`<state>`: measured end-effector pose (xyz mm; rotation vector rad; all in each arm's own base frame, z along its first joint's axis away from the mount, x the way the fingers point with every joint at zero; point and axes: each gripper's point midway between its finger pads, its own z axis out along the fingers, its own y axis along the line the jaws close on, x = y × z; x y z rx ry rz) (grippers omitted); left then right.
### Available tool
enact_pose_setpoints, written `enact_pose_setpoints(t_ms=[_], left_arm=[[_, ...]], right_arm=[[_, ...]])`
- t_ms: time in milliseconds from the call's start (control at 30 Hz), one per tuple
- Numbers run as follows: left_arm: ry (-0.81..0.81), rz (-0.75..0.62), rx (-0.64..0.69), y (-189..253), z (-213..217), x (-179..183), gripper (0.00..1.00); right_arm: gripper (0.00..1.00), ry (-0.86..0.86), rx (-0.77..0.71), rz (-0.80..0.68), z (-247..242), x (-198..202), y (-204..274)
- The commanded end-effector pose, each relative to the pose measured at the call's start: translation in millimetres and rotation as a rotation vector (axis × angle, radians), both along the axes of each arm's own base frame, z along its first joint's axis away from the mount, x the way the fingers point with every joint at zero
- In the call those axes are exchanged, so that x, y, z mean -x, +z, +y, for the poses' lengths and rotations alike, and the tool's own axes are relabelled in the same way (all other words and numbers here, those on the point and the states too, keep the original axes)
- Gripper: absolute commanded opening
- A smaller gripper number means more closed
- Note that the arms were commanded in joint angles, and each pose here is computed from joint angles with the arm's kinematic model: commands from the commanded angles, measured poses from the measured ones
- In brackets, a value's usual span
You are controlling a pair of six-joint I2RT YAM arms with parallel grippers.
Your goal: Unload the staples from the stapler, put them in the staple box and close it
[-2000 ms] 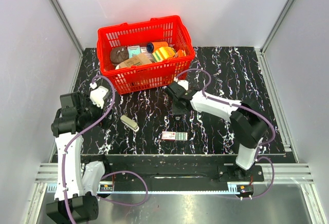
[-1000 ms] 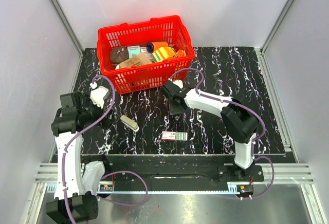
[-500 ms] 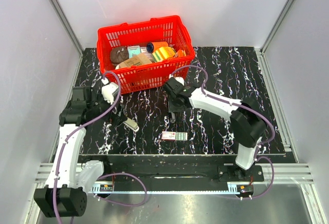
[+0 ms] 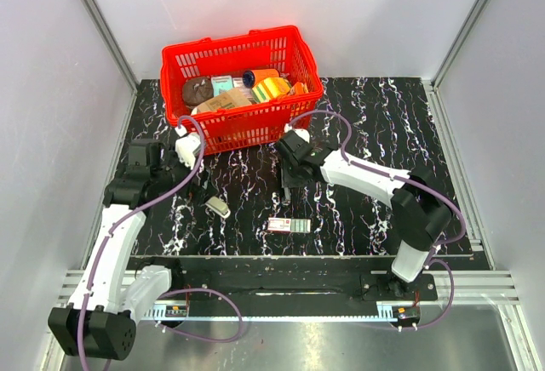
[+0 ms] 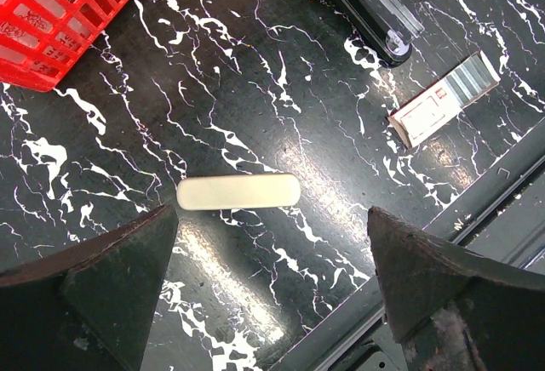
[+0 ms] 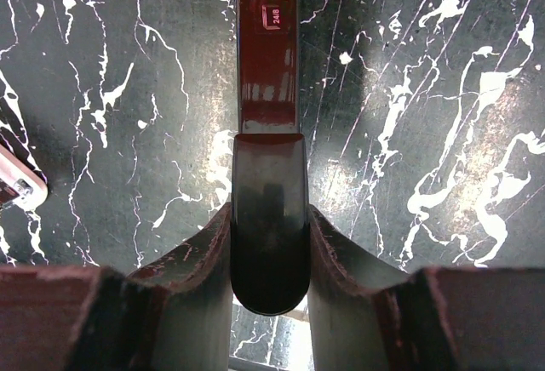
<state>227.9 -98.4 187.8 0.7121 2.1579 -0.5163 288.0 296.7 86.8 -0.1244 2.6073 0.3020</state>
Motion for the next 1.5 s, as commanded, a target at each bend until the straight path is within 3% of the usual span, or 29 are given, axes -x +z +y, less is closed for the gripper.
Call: enact_pose_setpoints(t_ms=[0,500,767,867,1067,1300,1467], left_arm=[[0.042,-0.072,0.011,17.8,2.0,-9.4,0.99],[0.098,-0.064,-0.07,17.0,18.1,-9.8,0.99],[0.213,-0.237,0.012,47.5,22.4,-10.5,0.99],[0.203,-0.277,-0.021,48.5,26.5,-8.0,0.99],[0.121,-0.186,-0.05,35.6,20.6,0.9,0.99],[0.212,-0.125,-0.107,31.0,35.3,-16.1,0.95],[0.234,-0.133,-0.1,44.8,36.2,-19.3,0.99]], right_arm=[[0.0,-0.002,-0.093,-0.07,18.3,-10.9,19.1],[0.0,-0.071,-0.006,-0.068,5.4,-18.5,-18.0],[0.0,-0.078,-0.018,-0.081,5.6,-19.6,-13.4],[0.0,-0.092,-0.044,-0.099,6.3,-20.8,-10.5],[0.0,-0.102,-0.04,-0.097,5.2,-20.9,-13.5],[0.0,-0.112,-0.012,-0.093,0.7,-21.1,-16.0],[0.0,-0.103,-0.005,-0.107,-0.5,-22.5,-10.0]])
